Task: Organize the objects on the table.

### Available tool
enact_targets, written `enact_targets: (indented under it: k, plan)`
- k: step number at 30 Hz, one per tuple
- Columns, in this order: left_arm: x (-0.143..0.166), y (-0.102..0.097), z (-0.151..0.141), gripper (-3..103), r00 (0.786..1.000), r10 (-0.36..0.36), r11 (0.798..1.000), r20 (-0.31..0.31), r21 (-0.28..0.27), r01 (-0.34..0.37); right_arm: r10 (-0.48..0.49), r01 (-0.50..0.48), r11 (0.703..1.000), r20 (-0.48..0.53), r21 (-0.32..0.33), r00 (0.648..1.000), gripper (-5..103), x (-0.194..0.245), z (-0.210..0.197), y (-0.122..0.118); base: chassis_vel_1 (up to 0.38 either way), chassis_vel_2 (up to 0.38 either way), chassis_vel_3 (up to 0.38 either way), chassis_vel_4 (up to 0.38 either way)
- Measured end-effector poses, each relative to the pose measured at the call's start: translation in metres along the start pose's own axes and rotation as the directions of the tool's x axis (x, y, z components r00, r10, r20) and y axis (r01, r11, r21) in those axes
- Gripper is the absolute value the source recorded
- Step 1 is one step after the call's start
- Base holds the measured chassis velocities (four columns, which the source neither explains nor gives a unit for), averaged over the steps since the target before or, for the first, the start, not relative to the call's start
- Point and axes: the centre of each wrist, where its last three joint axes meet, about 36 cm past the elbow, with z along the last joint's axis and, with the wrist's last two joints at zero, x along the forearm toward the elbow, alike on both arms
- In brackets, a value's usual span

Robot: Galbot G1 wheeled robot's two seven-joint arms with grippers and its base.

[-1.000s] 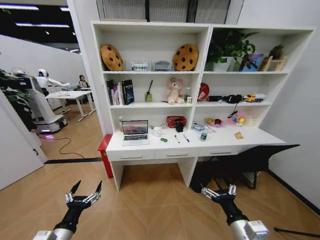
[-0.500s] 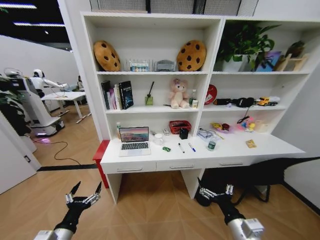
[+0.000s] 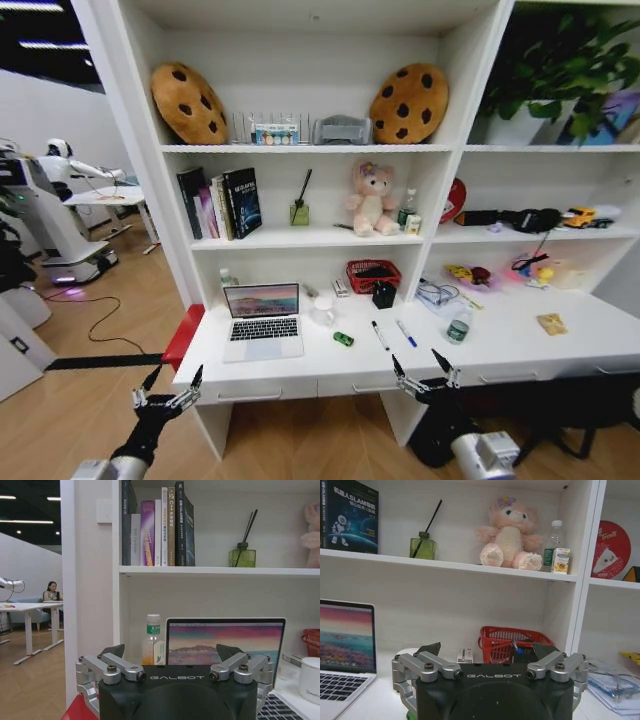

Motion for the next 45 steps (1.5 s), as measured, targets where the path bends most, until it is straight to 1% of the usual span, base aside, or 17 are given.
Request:
enact_targets:
  k: [7, 11, 17, 18, 21, 22, 23, 25, 26, 28, 29, 31, 33, 34, 35, 36, 45]
  plan:
    - [-0.010, -0.006, -0.002, 100, 1.000, -0.005, 1.000, 0.011, 0.001, 0.005, 0.003, -0.003, 1.000, 0.001, -0.002, 1.000, 100, -0.006, -0.002, -0.004, -0.182, 0.180, 0.132, -0.093]
    - [-0.029, -0.009, -0.009, 99, 0.998, -0.061, 0.998, 0.022, -0.005, 0.061, 0.016, -0.016, 1.000, -0.006, -0.003, 1.000, 100, -0.014, -0.001, -0.009, -0.020, 0.013, 0.005, -0.011]
    - [-0.067, -0.005, -0.053, 74, 0.995, -0.102, 0.994, -0.020, -0.034, 0.102, 0.067, -0.067, 0.997, -0.022, -0.023, 0.998, 100, -0.032, -0.008, -0.019, 0.069, -0.058, -0.047, 0.071]
    - [-0.067, -0.005, -0.053, 74, 0.995, -0.102, 0.994, -0.020, -0.034, 0.102, 0.067, -0.067, 0.997, -0.022, -0.023, 0.998, 100, -0.032, -0.008, -0.019, 0.029, -0.037, -0.051, 0.047]
    - [-0.090, -0.013, -0.088, 58, 0.982, -0.154, 0.987, -0.109, 0.023, 0.158, 0.103, -0.104, 0.994, -0.018, -0.029, 0.994, 100, -0.050, -0.016, -0.025, 0.000, 0.000, 0.000, 0.000]
    - [-0.097, -0.016, -0.095, 52, 0.981, -0.143, 0.989, -0.131, 0.025, 0.147, 0.104, -0.105, 0.994, -0.021, -0.040, 0.994, 100, -0.055, -0.018, -0.027, 0.000, 0.000, 0.000, 0.000]
    - [-0.097, -0.016, -0.095, 52, 0.981, -0.143, 0.989, -0.131, 0.025, 0.147, 0.104, -0.105, 0.994, -0.021, -0.040, 0.994, 100, -0.055, -0.018, -0.027, 0.000, 0.000, 0.000, 0.000]
    - [-0.111, -0.027, -0.105, 41, 0.987, -0.067, 0.998, -0.144, 0.008, 0.069, 0.098, -0.100, 0.994, -0.031, -0.053, 0.995, 100, -0.067, -0.021, -0.034, 0.000, 0.000, 0.000, 0.000]
    - [-0.111, -0.027, -0.105, 41, 0.987, -0.067, 0.998, -0.144, 0.008, 0.069, 0.098, -0.100, 0.994, -0.031, -0.053, 0.995, 100, -0.067, -0.021, -0.034, 0.000, 0.000, 0.000, 0.000]
    - [-0.125, -0.039, -0.105, 30, 0.985, -0.009, 1.000, -0.174, 0.004, 0.010, 0.090, -0.092, 0.995, -0.044, -0.045, 0.995, 100, -0.075, -0.018, -0.040, 0.000, 0.000, 0.000, 0.000]
    - [-0.125, -0.039, -0.105, 30, 0.985, -0.009, 1.000, -0.174, 0.004, 0.010, 0.090, -0.092, 0.995, -0.044, -0.045, 0.995, 100, -0.075, -0.018, -0.040, 0.000, 0.000, 0.000, 0.000]
    - [-0.140, -0.054, -0.102, 20, 0.977, -0.004, 1.000, -0.213, 0.006, 0.006, 0.085, -0.087, 0.996, -0.058, -0.033, 0.995, 100, -0.080, -0.013, -0.043, 0.000, 0.000, 0.000, 0.000]
    - [-0.141, -0.055, -0.102, 20, 0.976, -0.004, 1.000, -0.217, 0.006, 0.005, 0.085, -0.087, 0.996, -0.059, -0.033, 0.995, 100, -0.080, -0.013, -0.043, 0.000, 0.000, 0.000, 0.000]
    - [-0.152, -0.068, -0.102, 9, 0.969, 0.011, 1.000, -0.245, 0.012, -0.009, 0.082, -0.084, 0.996, -0.075, -0.031, 0.994, 100, -0.083, -0.005, -0.044, 0.000, 0.000, 0.000, 0.000]
    - [-0.156, -0.073, -0.102, 9, 0.969, 0.022, 1.000, -0.247, 0.017, -0.019, 0.078, -0.081, 0.996, -0.079, -0.031, 0.994, 100, -0.084, -0.003, -0.044, 0.000, 0.000, 0.000, 0.000]
    - [-0.160, -0.077, -0.103, 3, 0.968, 0.032, 0.999, -0.248, 0.023, -0.027, 0.076, -0.079, 0.996, -0.083, -0.030, 0.994, 100, -0.085, 0.001, -0.044, 0.000, 0.000, 0.000, 0.000]
    - [-0.210, -0.106, -0.109, 0, 0.962, 0.090, 0.995, -0.258, 0.059, -0.078, 0.086, -0.088, 0.996, -0.090, -0.022, 0.992, 100, -0.090, 0.016, -0.052, 0.000, 0.000, 0.000, 0.000]
